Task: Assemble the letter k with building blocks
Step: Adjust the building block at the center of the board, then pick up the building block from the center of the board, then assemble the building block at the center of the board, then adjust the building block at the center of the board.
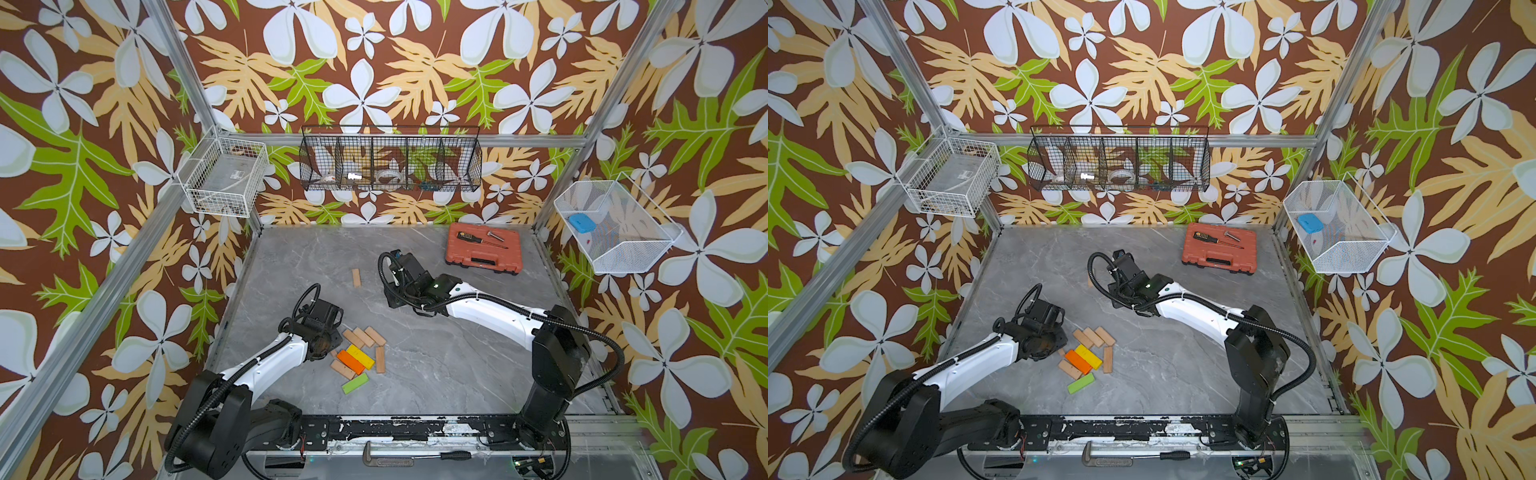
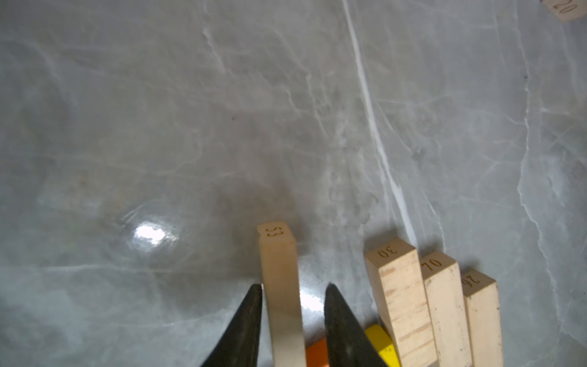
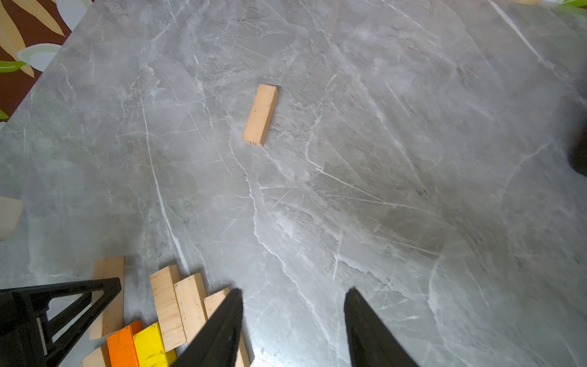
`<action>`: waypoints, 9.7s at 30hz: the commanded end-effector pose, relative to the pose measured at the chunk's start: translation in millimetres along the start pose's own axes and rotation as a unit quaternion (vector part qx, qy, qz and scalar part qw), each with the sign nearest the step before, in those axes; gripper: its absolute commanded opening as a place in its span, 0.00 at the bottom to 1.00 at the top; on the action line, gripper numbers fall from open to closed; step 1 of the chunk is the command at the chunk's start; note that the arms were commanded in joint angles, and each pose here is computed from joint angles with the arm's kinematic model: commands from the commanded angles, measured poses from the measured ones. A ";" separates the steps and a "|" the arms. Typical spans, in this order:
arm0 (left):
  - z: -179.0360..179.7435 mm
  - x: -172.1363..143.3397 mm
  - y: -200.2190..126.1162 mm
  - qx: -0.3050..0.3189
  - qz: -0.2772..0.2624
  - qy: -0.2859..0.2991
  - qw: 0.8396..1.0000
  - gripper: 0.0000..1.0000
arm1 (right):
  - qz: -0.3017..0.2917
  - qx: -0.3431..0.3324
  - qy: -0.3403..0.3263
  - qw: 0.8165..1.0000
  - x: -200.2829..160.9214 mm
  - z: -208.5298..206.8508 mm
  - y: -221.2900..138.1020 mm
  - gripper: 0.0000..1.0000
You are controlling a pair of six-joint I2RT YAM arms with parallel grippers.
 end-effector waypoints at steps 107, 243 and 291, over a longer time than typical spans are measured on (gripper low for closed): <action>-169.3 -90.0 32.9 0.011 0.035 0.045 0.998 0.43 | -0.047 -0.105 0.096 0.989 -53.5 -69.4 -71.8 0.56; -85.9 -7.5 -80.7 -0.113 0.008 0.310 0.944 0.39 | -0.047 -0.014 0.102 0.994 -62.4 -50.2 -71.9 0.57; -110.5 -67.4 9.1 0.002 0.078 0.172 0.982 0.61 | -0.060 -0.012 0.118 0.991 -76.1 -52.5 -82.0 0.56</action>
Point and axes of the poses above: each gripper's point midway between its finger pads, its own y axis out along the fingers, its own z axis along the line the jaws close on, x = y × z, the point moved 6 cm from there along -y, back along the fingers, and after that the axes turned 14 degrees about -y, right-handed, at the moved point
